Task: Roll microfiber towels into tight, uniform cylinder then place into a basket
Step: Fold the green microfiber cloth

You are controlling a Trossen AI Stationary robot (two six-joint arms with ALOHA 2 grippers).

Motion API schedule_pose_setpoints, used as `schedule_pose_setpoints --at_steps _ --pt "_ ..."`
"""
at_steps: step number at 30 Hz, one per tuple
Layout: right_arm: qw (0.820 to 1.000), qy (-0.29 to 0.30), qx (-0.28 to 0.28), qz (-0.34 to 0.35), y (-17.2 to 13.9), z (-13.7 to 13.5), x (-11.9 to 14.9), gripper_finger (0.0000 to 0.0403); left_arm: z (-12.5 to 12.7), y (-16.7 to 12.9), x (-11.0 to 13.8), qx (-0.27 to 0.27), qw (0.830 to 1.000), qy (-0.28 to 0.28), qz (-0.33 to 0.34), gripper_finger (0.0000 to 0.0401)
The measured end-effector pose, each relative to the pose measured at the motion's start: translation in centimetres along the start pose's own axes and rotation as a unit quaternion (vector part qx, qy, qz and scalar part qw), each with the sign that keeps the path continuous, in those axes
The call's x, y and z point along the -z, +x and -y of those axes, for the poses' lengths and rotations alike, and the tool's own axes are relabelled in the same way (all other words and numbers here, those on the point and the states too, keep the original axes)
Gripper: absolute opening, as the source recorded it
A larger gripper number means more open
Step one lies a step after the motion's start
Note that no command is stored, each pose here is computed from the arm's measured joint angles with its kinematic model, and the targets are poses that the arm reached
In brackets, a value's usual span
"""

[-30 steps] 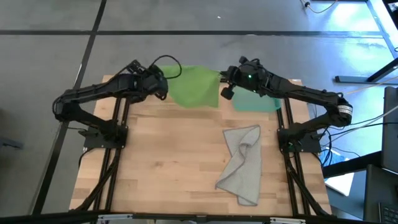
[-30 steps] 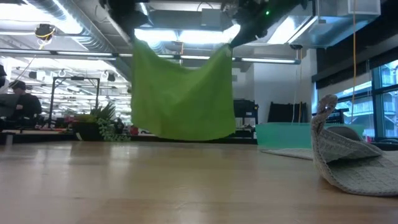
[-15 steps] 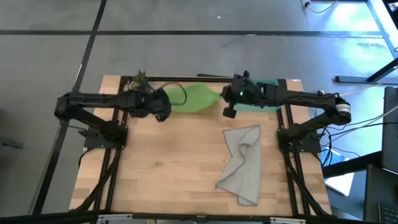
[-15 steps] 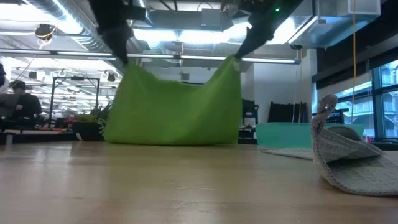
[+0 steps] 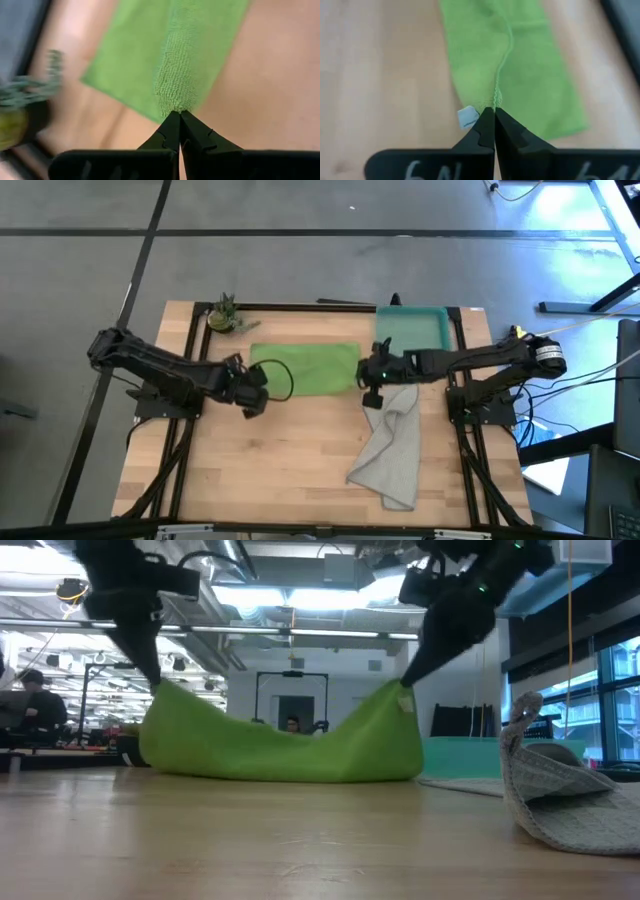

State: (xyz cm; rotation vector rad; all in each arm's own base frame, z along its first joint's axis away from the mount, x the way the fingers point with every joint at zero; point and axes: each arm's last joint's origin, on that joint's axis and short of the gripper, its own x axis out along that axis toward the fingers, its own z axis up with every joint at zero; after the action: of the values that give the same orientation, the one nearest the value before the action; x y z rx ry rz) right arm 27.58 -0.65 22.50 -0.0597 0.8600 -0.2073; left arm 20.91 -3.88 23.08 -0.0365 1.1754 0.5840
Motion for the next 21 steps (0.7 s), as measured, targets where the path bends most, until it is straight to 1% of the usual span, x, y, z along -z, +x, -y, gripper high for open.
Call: schedule_pose_setpoints --at_steps 3,5,8,13,16,21 --pt "0.999 0.002 -0.035 0.014 0.6 -1.1 1.0 0.0 1.2 0.9 0.9 0.041 0.999 0.006 0.009 0.0" --pt "0.999 0.004 -0.051 0.01 1.0 -1.7 2.0 0.0 1.8 1.4 1.5 0.063 0.998 0.01 0.01 0.0" --pt "0.997 -0.002 -0.072 0.001 1.3 -2.4 3.1 0.0 2.5 1.9 2.4 0.091 0.996 0.011 -0.001 0.0" --pt "0.994 -0.01 -0.107 -0.021 1.6 -3.3 4.6 0.0 3.3 2.5 4.3 0.126 0.991 0.02 -0.045 0.0" --pt "0.992 -0.022 -0.12 -0.026 1.7 -3.6 5.0 0.0 3.4 2.9 5.3 0.134 0.988 0.032 -0.065 0.0" --pt "0.991 -0.043 -0.121 -0.021 1.6 -3.6 5.0 0.0007 3.6 3.4 6.0 0.138 0.987 0.04 -0.064 0.0001"
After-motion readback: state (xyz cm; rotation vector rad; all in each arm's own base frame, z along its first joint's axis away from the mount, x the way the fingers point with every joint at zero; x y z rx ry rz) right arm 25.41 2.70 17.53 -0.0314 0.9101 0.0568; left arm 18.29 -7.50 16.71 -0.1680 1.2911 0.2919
